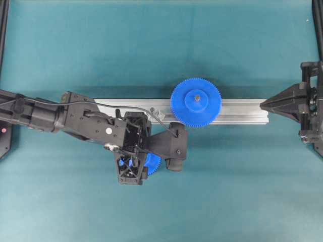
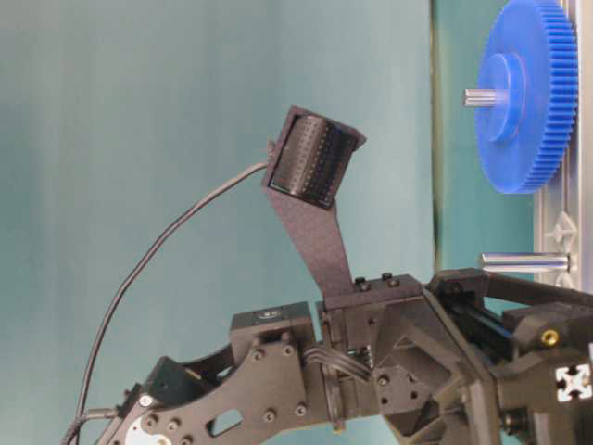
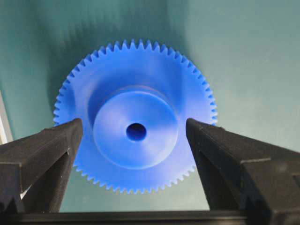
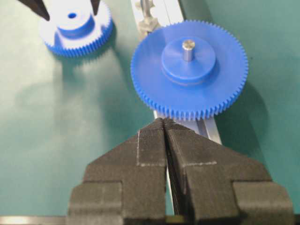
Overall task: Find the location of the shaft and insert the small gear.
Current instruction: 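Close the left gripper on the small blue gear's hub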
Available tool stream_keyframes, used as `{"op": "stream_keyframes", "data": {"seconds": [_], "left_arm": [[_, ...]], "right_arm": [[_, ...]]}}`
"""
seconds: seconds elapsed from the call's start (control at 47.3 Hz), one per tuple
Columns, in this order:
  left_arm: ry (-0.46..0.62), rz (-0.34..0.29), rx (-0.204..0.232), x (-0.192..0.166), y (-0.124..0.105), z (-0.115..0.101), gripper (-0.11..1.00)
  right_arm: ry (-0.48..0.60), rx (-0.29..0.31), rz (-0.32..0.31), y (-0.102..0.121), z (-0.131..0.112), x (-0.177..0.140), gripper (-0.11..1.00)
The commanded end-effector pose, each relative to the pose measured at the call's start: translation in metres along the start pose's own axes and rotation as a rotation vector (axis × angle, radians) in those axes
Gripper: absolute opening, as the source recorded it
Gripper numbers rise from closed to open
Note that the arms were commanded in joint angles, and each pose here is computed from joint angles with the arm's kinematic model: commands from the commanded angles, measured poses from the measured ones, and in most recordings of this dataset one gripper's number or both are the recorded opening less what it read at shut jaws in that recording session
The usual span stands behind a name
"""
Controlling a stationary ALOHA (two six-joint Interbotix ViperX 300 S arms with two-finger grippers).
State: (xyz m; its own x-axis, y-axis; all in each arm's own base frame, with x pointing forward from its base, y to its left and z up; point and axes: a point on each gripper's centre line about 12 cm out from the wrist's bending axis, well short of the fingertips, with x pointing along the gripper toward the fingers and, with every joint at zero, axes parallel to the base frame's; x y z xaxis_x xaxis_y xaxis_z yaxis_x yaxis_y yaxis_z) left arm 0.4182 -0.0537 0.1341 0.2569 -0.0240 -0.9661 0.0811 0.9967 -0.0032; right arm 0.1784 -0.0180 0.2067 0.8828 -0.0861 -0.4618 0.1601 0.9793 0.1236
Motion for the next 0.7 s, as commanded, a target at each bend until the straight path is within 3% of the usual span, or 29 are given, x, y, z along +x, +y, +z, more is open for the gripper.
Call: {"op": "stream_keyframes", "data": {"seconds": [0.0,0.677], "left_arm": [[-0.037,-0.001,0.008,-0.010,-0.002,0.008,0.91],[-0.015,-0.001,0.003,0.003,-0.001,-0.001,0.90]], "right_arm": [[-0.016,0.011,-0.001,0.000,0.005,0.000,0.04],[-0.014,0.021,-0.001,0.000,0.004,0.000,0.04]]}}
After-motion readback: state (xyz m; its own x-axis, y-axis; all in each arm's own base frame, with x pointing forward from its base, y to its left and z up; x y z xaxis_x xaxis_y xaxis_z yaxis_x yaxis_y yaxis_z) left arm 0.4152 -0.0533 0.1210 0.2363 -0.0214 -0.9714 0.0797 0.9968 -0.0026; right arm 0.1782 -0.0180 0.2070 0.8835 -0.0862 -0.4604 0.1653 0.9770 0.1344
